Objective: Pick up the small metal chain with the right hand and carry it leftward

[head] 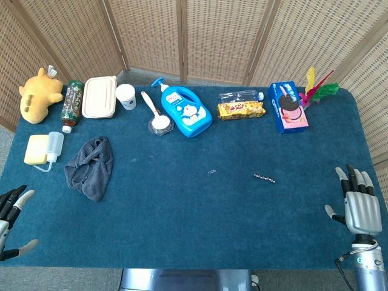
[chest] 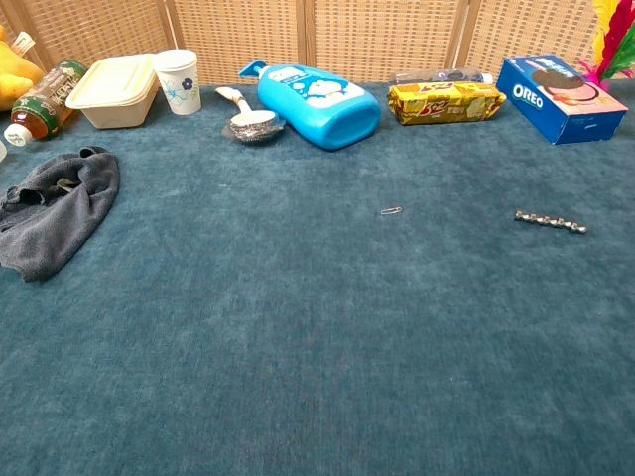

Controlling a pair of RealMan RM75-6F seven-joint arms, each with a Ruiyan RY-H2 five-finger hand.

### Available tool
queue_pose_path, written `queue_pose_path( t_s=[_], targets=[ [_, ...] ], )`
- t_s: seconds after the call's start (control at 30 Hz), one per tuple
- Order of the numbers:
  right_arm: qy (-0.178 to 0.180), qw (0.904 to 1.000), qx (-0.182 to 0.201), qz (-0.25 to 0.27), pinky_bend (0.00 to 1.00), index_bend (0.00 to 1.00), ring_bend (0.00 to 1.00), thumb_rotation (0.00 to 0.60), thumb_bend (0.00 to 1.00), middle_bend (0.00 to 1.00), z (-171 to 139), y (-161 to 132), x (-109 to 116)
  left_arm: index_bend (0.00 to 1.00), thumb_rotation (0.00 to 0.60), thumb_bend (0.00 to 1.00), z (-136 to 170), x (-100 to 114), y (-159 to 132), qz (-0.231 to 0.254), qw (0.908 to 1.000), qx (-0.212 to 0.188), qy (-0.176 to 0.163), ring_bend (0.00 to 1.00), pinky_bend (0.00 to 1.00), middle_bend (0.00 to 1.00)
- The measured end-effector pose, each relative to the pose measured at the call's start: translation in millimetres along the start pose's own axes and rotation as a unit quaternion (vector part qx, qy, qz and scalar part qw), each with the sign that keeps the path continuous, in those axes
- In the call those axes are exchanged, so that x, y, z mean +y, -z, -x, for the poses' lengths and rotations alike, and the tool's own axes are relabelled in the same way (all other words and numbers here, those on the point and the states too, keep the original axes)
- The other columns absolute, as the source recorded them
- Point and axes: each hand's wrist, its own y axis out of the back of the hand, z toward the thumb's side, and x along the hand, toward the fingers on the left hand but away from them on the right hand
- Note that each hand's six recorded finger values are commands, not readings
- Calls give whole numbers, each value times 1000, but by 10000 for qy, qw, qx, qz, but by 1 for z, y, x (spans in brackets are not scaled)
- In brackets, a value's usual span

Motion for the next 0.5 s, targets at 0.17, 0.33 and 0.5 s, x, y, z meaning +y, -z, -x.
queue_pose_path(
  t_s=[0.17,0.33,0.5],
  targets=[
    [-5,10000,-1,13,0,0,0,600,235,0,-1,0,0,0,600,201,1,0,0,-4,10000,4,-9,0,70,0],
    [21,9999,107,123,0,14,0,600,235,0,0,-8,-2,0,600,201,0,1,1,14,10000,11,-14,0,70,0],
    [-71,9992,330,215,0,216,0,600,235,0,5,-25,-14,0,600,201,-1,1,1,20,10000,25,-18,0,70,0]
  ],
)
